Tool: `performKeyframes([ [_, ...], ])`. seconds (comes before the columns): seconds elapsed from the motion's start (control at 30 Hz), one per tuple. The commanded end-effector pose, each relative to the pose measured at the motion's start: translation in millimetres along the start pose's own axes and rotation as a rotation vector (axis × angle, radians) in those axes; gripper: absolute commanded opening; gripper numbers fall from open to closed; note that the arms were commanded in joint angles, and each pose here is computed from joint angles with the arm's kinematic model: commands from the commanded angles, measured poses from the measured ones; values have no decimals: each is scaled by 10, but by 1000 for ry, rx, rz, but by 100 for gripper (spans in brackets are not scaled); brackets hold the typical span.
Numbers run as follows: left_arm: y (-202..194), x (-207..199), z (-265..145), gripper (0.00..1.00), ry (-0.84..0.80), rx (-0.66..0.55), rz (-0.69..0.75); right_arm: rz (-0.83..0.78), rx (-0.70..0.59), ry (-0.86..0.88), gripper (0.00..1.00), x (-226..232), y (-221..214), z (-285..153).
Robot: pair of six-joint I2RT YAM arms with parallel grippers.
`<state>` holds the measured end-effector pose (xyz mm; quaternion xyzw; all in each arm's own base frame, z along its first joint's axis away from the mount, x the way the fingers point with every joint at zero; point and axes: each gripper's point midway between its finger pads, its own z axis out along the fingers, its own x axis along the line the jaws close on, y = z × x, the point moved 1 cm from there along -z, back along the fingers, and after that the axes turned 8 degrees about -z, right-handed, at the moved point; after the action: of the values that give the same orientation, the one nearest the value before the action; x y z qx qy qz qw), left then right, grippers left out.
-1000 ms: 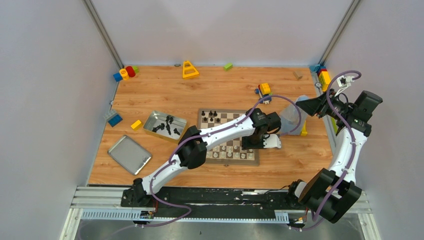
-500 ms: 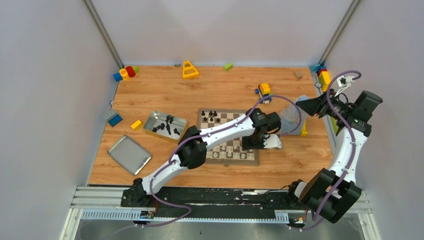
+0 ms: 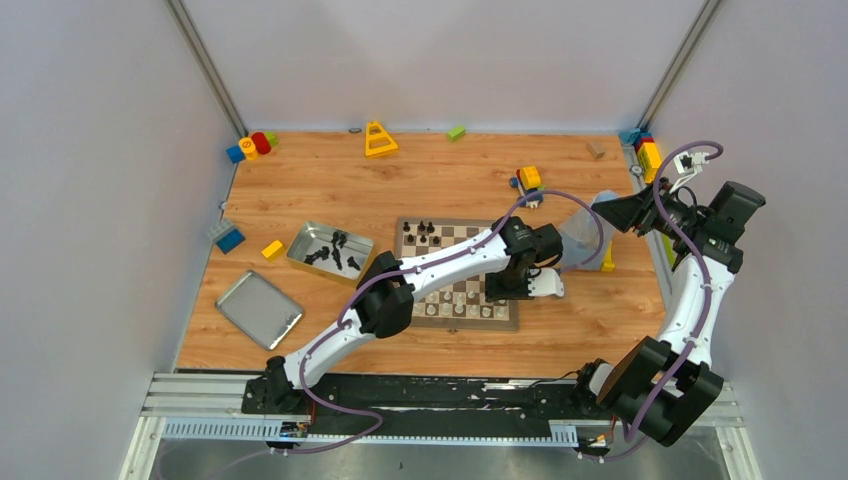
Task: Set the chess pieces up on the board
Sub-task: Place the chess piece on the chessboard.
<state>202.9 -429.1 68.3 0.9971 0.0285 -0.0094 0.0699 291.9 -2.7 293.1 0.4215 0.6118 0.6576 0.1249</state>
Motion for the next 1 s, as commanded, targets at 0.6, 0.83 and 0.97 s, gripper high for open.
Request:
performKeyframes([
  [0.6, 285, 48, -901, 47, 141, -245, 15, -36, -6, 13, 46, -30, 19, 0],
  [0.83, 182, 84, -1270, 54, 201, -348, 5, -42, -4, -48, 46, -136, 77, 1],
  [0.97, -15, 242, -1625, 59, 259, -459, -59, -56, -1, -86, 47, -212, 117, 6],
])
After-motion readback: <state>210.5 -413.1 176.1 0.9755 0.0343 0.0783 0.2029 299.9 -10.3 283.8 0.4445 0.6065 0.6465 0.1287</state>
